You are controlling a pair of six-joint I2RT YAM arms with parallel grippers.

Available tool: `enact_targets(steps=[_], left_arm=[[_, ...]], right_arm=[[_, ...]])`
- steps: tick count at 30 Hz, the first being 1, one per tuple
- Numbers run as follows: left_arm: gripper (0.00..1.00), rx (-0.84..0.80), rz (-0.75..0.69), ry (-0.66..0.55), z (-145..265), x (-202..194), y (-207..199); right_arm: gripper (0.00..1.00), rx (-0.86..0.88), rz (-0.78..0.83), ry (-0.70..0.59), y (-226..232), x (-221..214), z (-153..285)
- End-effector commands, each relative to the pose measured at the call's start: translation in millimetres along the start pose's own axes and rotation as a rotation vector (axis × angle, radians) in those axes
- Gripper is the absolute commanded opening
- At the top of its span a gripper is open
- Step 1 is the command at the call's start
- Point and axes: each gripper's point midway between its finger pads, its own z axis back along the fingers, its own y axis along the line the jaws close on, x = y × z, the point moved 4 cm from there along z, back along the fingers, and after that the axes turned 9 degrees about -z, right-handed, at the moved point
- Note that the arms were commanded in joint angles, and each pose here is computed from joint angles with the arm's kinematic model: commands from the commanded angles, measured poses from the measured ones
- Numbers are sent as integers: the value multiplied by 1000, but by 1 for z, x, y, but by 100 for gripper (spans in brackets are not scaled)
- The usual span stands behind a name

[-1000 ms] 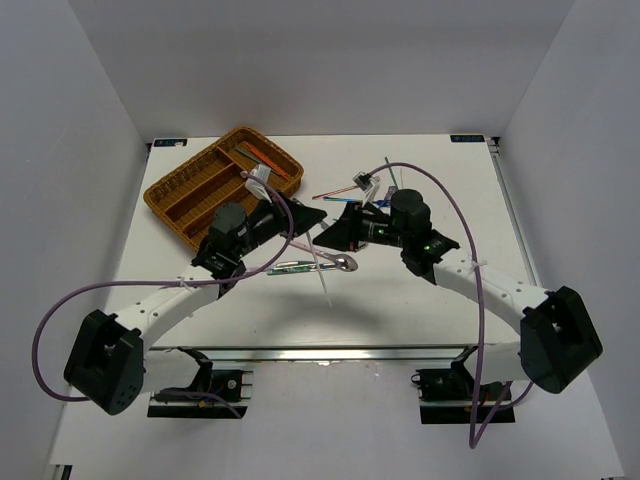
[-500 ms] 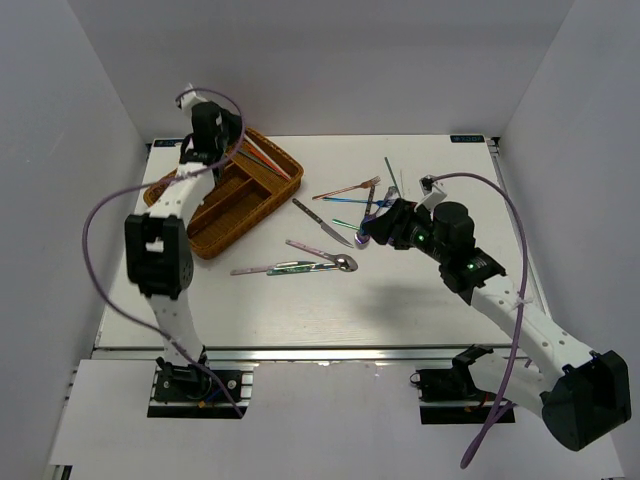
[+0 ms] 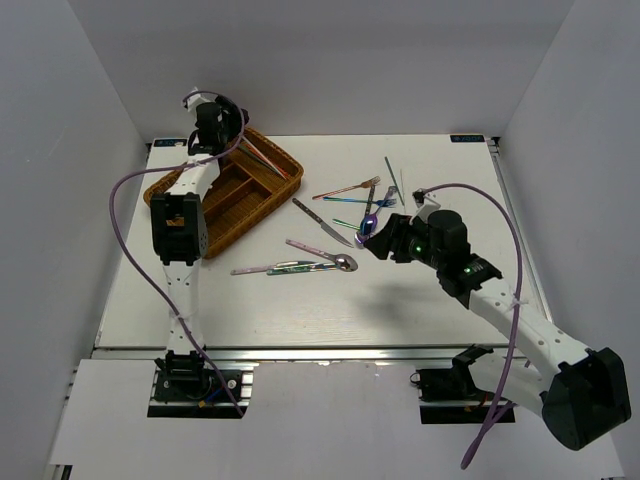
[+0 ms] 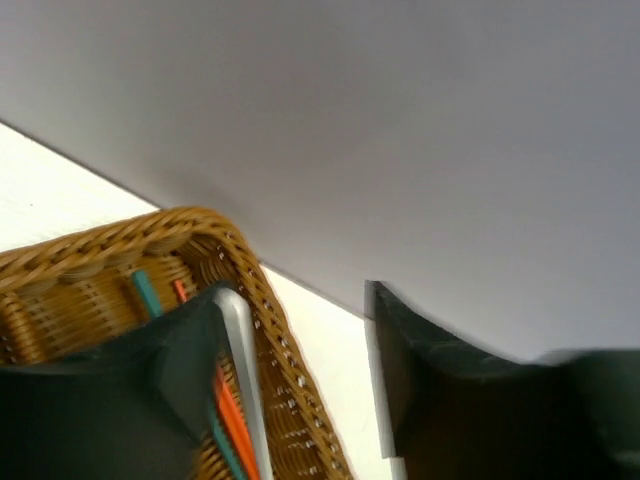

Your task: Sort the eating utensils into containers

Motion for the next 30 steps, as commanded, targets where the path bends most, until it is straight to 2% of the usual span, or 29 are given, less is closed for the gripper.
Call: enact_targets(steps=[1,3,5,8,9,12,13,16,17,18,19,20,21,22,23,24,26,27,28,30], left_arm=[[79,-104,46,-43,9,26,-24],[98,-141,67,-32,13,29,-32],[98,-140,73,-23,16,35,-36],[98,-136,58,-47,32,69,-55],[98,-94,40,-80,38,85,-56],[98,-16,2,-103,72,122,-63],[98,-1,-1,-100,96,138,-68],[98,-42,-12,-74,140,148,-79],[98,-70,-9,-33,173,138,-79],[98,-80,23,-23,190,132,-77],[98,-109,41,-59,205,132,-77],[98,-88,53,57,216,78,-50],[98,-122,74,18,250,89,-56],[98,-130,77,36,263,77,-51],[98,-91,74,111,274,43,-29],[98,-125,51,101,299,45,-32],[98,-131,12,154,321,16,-19],[98,-175,-53,134,339,21,-23],[98,-142,-86,186,348,11,-14],[98,-88,-221,247,368,6,2]], right_arm=[[66,-46,84,-55,4,25,-2],[66,-93,91,-55,-2,31,-8],[66,-122,86,-68,-6,40,-12],[66,-139,106,-98,-9,54,-13],[66,-200,107,-98,-21,57,-18],[66,-307,116,-60,-43,72,-28],[65,-350,119,-70,-52,79,-31],[59,-427,134,-73,-75,103,-45],[56,-493,131,-64,-94,107,-54],[47,-507,151,-85,-93,122,-59],[44,-534,157,-94,-99,128,-64],[41,-579,153,-71,-117,127,-75],[38,-574,168,-109,-114,145,-83],[38,-588,182,-106,-119,151,-89],[38,-623,180,-72,-139,149,-103],[40,-609,199,-106,-132,172,-111],[42,-661,218,-53,-156,172,-132],[42,-665,227,-49,-161,177,-138],[43,-656,242,-80,-156,195,-145],[44,-697,245,-42,-180,192,-160]])
